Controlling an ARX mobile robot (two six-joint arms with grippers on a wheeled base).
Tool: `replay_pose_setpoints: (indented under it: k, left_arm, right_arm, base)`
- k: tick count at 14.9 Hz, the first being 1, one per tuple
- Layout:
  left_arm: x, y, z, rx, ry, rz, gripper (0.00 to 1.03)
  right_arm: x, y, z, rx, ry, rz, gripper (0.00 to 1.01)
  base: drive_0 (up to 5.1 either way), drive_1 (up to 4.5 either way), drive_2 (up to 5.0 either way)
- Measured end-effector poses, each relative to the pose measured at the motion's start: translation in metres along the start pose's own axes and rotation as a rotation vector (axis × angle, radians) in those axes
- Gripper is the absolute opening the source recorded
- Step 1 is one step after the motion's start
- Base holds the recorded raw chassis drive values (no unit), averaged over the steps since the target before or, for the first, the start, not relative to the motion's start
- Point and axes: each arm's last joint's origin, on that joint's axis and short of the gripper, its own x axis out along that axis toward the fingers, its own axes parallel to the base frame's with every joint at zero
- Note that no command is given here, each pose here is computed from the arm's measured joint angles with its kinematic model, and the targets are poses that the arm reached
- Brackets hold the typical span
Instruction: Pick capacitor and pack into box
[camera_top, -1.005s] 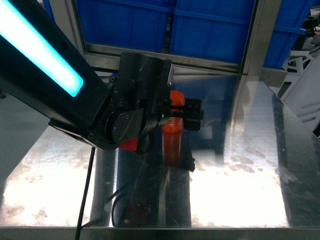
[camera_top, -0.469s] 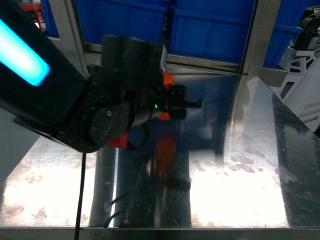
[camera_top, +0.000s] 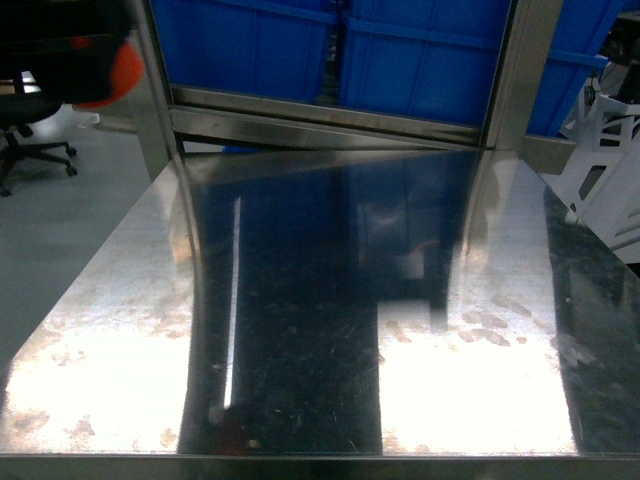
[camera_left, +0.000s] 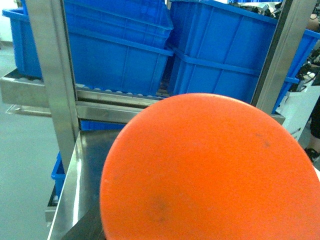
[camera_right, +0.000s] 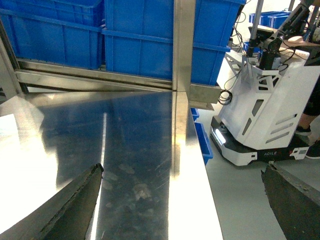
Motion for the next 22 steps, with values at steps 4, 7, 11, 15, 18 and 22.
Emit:
replay_pose_setpoints:
  k: [4, 7, 11, 15, 18, 22]
  left_arm:
    - [-0.058, 0.012, 0.043, -0.028, -0.176, 0.005, 0.44]
    - [-0.070, 0.021, 0.013, 0.054, 0.054, 0.173, 0.44]
    - [-0.100, 0.037, -0.011, 0.069, 0.037, 0.192, 0.44]
    - [-0.120, 0.047, -0.027, 0.069, 0.035, 0.185, 0.44]
    - [-0.132, 0.053, -0.035, 0.069, 0.034, 0.200, 0.44]
    - [-0.142, 0.051, -0.042, 0.069, 0.032, 0.194, 0.44]
  right_arm:
    - [0.000, 0.000, 0.000, 0.000, 0.000, 0.001, 0.98]
    - [0.000, 0.000, 0.000, 0.000, 0.001, 0.000, 0.98]
    - [0.000, 0.000, 0.000, 0.000, 0.001, 0.000, 0.98]
    - [0.000, 0.000, 0.000, 0.000, 0.001, 0.000, 0.98]
    - [0.000, 0.000, 0.000, 0.000, 0.000, 0.001, 0.98]
    - [0.000, 0.000, 0.000, 0.000, 0.000, 0.000, 0.98]
  base:
    - [0.0, 0.00, 0.0]
    - [0.0, 0.00, 0.0]
    - [0.0, 0.00, 0.0]
    - [0.0, 0.00, 0.0]
    - [0.0, 0.00, 0.0]
    - [0.0, 0.00, 0.0]
